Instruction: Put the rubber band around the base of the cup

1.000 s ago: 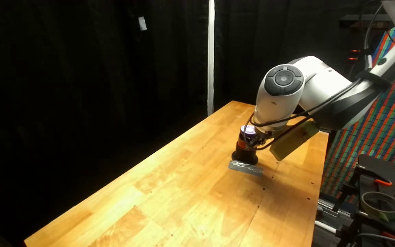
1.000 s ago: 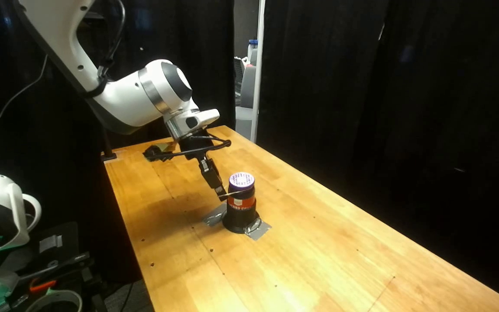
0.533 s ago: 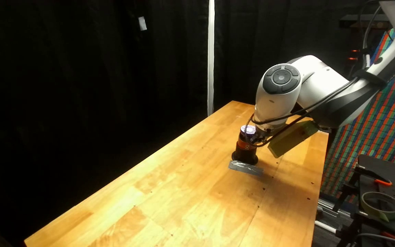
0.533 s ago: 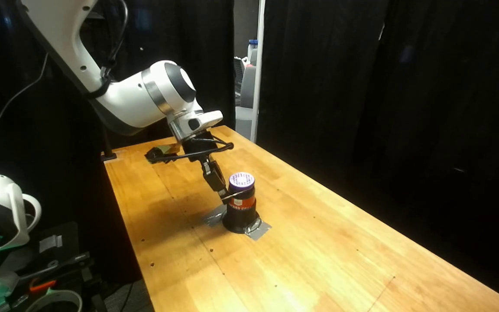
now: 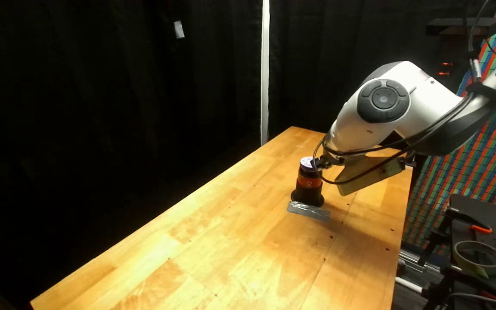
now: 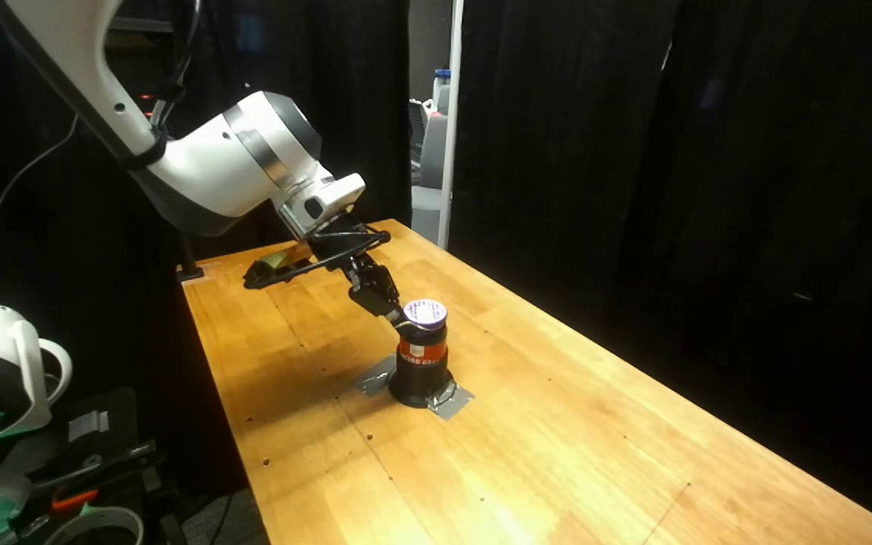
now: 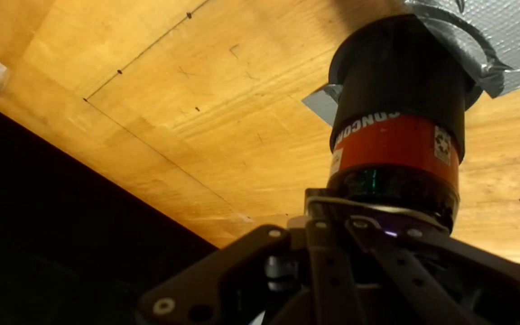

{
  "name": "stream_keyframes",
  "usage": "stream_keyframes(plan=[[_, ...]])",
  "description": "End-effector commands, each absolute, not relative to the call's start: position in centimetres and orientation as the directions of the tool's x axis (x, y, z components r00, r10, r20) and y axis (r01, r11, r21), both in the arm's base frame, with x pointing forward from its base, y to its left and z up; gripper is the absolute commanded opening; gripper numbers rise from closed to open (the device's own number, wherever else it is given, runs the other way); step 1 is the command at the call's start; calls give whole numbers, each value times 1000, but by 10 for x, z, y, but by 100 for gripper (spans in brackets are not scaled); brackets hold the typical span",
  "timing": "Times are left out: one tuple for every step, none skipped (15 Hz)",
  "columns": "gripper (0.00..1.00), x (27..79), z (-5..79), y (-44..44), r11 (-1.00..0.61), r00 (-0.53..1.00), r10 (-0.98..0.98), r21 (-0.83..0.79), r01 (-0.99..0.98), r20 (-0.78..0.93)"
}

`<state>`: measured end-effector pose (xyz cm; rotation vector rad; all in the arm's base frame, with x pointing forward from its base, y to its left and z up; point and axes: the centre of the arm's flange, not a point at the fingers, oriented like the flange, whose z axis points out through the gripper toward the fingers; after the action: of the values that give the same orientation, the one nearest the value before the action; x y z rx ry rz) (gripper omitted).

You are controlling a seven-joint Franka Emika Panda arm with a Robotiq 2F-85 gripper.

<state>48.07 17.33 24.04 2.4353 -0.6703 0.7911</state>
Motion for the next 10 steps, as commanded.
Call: stream_keyframes(plan=[[3, 454, 257, 176, -775, 651, -266, 244, -583, 711], [4, 450, 257, 178, -783, 649, -257, 240, -574, 716], [3, 446, 257, 179, -787, 646, -251, 236, -570, 721], [3, 442, 257, 181, -792, 645, -248, 232, -564, 723], [3, 439, 257, 181, -794, 641, -246, 229, -563, 727], [3, 435, 256, 181, -797, 643, -247, 226, -560, 725], [2, 432, 256, 181, -797, 641, -245, 225, -560, 727], [4, 429, 256, 181, -797, 640, -244, 225, -560, 729], [4, 427, 255, 180, -798, 641, -248, 222, -560, 727], [4, 425, 255, 180, -797, 638, -249, 220, -563, 728]])
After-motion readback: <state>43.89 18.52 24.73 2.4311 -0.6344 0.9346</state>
